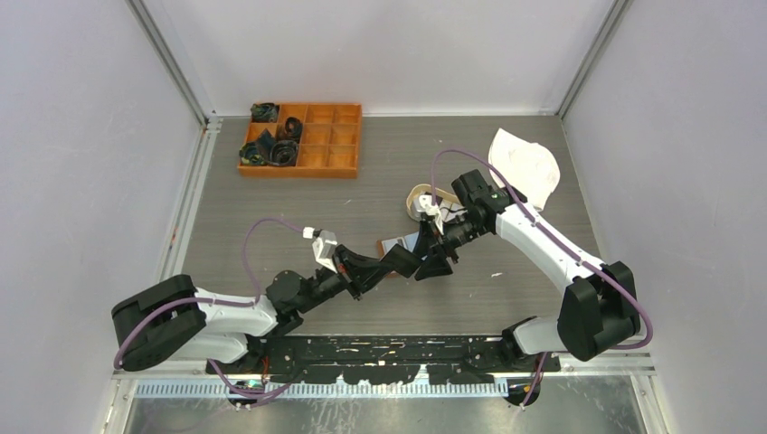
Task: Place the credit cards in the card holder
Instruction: Insert the credit card into the card holder.
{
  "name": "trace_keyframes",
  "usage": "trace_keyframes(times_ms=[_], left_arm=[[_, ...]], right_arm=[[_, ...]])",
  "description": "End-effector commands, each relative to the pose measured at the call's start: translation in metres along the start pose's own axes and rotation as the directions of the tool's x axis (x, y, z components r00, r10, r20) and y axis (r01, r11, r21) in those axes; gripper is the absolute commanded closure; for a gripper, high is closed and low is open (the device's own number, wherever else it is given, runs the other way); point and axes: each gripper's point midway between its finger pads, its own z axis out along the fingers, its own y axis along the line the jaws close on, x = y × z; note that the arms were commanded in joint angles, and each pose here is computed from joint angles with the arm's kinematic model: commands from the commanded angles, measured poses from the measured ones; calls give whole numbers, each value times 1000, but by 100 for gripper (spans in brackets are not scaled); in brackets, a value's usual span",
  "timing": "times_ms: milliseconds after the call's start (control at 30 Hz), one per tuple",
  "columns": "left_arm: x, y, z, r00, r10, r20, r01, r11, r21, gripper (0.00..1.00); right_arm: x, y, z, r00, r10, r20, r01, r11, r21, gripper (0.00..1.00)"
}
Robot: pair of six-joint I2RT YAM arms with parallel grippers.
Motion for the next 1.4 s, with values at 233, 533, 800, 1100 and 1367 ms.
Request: trace_keyframes(times_ms=[233,533,800,1100,1367], left_arm=[[-16,-4,1,998,-34,52,32,999,42,100],[-22,1,-2,996,-50,67,49,998,26,96],[-51,-2,-15,982,-71,174,71,997,7,70],[-62,-1,-21,973,-73,219,76,997,-6,68],[-65,-1,-16,971,-70,227,73,997,-6,86]], right_arm=[[-26,2,3,995,60,79,-57,998,-30,53],[-29,2,13,991,117,59,-113,991,-67,99],[-40,-9,21,968,221,123,-211,973,-89,99],[-47,-14,26,945,283,161,-274,959,-77,99],[-37,-6,32,963,245,111,-236,968,-91,99]])
